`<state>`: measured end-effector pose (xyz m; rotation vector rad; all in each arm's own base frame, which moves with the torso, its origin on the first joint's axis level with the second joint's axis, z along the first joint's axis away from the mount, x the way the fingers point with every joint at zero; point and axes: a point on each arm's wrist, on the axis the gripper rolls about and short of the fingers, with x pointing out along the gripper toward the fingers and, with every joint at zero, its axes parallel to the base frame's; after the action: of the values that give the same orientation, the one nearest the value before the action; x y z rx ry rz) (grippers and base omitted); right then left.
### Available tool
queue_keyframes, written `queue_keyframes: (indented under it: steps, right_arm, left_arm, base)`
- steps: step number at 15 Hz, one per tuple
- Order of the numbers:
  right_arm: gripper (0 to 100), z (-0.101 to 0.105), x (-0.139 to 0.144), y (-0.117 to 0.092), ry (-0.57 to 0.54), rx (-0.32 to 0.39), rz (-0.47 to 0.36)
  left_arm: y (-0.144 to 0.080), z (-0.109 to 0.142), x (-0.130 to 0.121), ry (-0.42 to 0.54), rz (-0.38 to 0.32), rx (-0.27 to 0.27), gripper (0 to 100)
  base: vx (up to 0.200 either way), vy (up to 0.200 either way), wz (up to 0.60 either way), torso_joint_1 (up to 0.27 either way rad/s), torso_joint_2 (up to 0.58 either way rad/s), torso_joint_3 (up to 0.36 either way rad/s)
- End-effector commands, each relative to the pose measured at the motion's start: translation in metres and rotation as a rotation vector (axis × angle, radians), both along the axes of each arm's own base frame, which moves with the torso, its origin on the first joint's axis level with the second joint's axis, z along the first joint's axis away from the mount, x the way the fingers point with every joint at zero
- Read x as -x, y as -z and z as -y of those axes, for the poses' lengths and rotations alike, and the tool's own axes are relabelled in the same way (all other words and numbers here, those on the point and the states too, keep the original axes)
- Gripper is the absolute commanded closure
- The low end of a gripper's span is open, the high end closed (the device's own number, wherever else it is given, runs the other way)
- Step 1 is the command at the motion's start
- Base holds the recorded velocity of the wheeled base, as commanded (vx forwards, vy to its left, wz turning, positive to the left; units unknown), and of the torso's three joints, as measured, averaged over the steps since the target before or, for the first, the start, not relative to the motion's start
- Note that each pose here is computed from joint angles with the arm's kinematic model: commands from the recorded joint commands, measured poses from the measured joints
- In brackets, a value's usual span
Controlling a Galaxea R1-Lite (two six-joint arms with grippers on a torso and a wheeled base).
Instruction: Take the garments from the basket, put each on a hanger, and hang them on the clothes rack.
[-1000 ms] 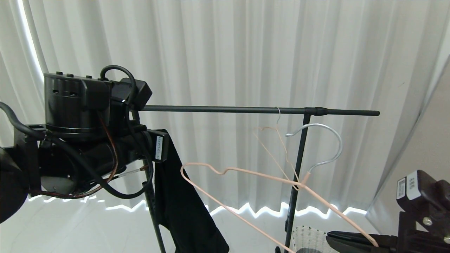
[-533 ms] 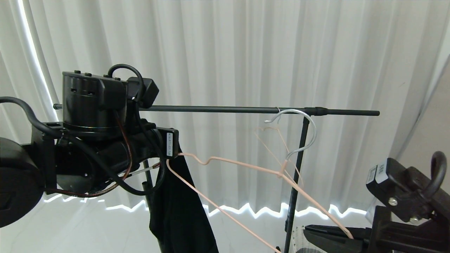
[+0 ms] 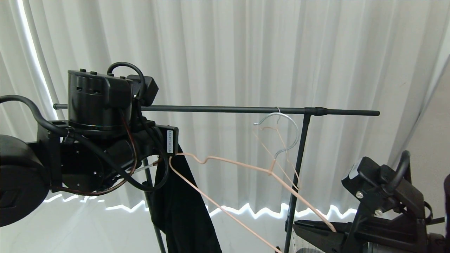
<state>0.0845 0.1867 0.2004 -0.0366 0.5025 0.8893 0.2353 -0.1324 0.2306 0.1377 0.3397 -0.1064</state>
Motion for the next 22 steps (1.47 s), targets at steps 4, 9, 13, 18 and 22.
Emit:
queue_keyframes:
  steps: [4,9,13,18,22]
  right_arm:
    - [100,-0.007,-0.009,-0.002,0.024,-0.002,0.002]
    - [100,-0.021,-0.018,0.000,0.033,0.017,-0.007]
    - [100,-0.035,-0.024,0.012,0.040,0.056,-0.038]
    - [100,-0.072,-0.041,0.018,0.078,0.008,-0.063]
    - [100,-0.082,-0.044,0.016,0.075,-0.004,-0.059]
  left_arm:
    - [-0.001,0.004,0.004,0.007,0.006,-0.003,100]
    - [-0.002,0.013,0.010,0.045,0.012,0.001,100]
    - [-0.013,0.018,0.024,0.090,0.045,0.028,100]
    - [-0.021,0.032,0.044,0.181,0.068,0.048,100]
    - [-0.037,0.045,0.053,0.246,0.108,0.087,100]
  base:
    - [0.000,0.000,0.00,0.000,0.00,0.000]
    - [0.000,0.000,0.00,0.000,0.00,0.000]
    - [0.000,0.000,0.00,0.000,0.00,0.000]
    - [0.000,0.000,0.00,0.000,0.00,0.000]
    - [0.000,0.000,0.00,0.000,0.00,0.000]
